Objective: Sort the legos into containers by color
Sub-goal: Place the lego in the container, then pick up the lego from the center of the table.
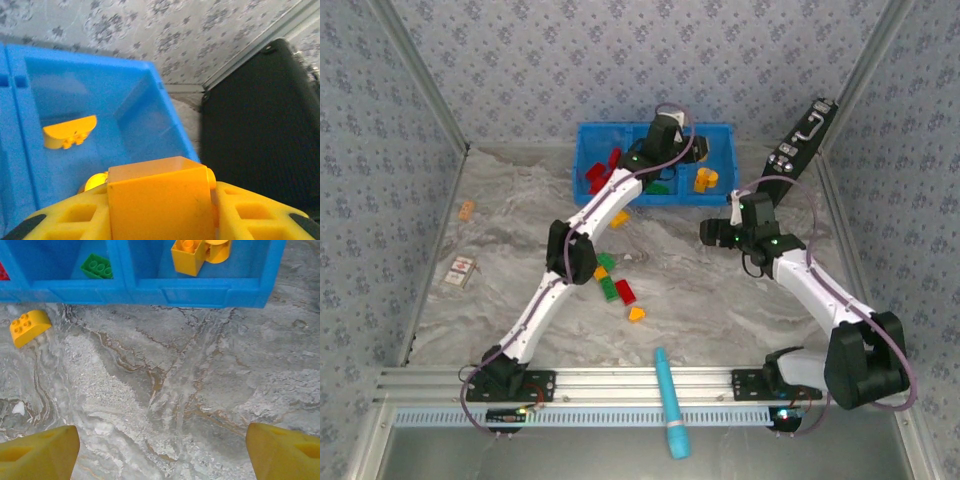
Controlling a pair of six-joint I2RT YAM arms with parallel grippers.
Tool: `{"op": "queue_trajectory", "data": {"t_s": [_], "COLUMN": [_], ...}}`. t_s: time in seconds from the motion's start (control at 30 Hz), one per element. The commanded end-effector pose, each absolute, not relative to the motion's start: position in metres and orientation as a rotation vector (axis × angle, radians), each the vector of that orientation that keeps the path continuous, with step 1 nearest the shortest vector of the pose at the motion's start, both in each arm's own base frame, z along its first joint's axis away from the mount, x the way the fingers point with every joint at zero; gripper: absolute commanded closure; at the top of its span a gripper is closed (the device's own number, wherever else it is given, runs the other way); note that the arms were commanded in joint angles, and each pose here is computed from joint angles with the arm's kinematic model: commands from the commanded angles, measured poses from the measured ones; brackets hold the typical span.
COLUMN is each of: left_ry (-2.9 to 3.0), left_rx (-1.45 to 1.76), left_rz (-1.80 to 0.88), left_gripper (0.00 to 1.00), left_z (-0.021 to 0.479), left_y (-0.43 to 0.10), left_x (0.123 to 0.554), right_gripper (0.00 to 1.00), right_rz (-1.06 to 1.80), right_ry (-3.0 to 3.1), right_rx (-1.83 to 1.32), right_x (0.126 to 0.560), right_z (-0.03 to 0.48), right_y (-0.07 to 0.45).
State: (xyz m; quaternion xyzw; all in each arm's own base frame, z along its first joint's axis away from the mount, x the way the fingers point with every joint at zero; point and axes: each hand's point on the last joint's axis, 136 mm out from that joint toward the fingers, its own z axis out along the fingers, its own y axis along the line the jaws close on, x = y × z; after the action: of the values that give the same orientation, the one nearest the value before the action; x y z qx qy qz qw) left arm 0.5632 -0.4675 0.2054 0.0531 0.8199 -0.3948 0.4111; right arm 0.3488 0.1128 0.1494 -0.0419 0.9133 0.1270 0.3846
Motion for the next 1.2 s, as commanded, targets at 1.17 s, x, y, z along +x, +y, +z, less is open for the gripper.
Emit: {"op": "queue_trajectory", "data": {"t_s": [1.17], "left_ry": [2.027], "left_rx": [0.322], "left_rz": [-0.727], "left_gripper": [0.41], "left_z": [0.319], "left_y": [-0.347], "left_x": [0.554], "right_gripper": [0.11], "right_rz": [0.594], "right_ry": [2.464], "right_rx": [-0.287], "right_x": [0.361], "right_z": [0.122], "right_y": [0.236]}}
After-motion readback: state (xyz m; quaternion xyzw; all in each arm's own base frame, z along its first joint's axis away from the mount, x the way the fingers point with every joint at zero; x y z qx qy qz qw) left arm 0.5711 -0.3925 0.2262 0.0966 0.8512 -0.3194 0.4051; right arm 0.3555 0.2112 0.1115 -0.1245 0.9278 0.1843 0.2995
